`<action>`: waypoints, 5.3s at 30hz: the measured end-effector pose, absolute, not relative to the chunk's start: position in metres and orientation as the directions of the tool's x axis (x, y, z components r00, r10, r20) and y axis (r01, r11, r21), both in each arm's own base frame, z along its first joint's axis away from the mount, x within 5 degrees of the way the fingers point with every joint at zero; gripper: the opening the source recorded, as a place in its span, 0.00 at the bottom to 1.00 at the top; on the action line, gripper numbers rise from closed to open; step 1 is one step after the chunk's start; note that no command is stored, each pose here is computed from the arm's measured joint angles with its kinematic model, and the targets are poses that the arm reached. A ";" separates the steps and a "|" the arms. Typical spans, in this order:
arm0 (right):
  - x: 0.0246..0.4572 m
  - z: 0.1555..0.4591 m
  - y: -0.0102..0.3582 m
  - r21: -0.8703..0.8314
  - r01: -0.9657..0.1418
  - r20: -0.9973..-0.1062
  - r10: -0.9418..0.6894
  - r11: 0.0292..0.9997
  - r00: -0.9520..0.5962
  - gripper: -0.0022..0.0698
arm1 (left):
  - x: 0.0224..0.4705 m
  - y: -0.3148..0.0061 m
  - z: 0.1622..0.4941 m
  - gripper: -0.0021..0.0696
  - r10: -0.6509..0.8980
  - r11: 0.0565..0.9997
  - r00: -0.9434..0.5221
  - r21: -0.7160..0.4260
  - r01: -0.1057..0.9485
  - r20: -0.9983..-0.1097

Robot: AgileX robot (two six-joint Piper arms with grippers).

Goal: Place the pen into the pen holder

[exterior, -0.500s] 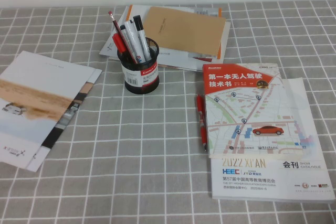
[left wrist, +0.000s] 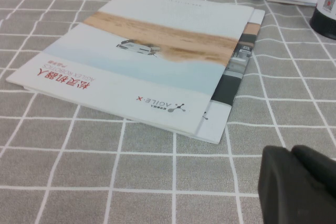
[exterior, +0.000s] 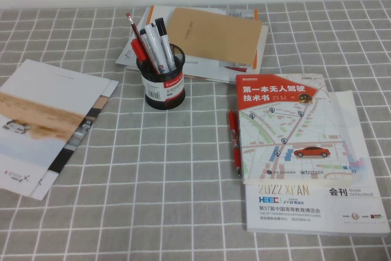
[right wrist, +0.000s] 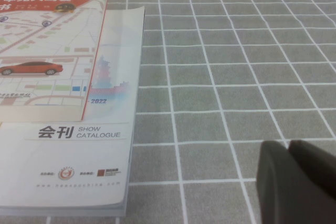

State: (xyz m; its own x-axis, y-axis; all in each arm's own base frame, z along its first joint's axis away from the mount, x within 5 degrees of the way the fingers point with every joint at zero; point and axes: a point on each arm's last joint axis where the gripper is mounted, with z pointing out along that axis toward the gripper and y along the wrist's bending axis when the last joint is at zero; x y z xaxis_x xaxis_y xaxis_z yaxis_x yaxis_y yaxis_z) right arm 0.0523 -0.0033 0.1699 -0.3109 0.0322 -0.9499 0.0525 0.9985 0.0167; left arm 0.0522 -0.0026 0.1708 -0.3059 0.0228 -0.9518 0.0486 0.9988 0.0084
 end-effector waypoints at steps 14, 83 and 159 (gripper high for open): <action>0.052 0.170 -0.003 0.017 0.052 -0.950 0.032 0.998 -0.311 0.01 | 0.052 -0.003 0.171 0.03 0.023 0.999 -0.306 0.008 0.049 -0.952; 0.113 0.305 0.045 0.513 -0.292 -0.786 0.306 0.807 -0.537 0.01 | 0.052 -0.003 0.171 0.03 0.023 0.999 -0.306 0.008 0.049 -0.952; 0.378 0.209 0.278 0.007 -0.446 -0.163 -0.439 0.895 -0.884 0.44 | 0.052 -0.003 0.171 0.03 0.017 0.999 -0.306 0.002 0.049 -0.952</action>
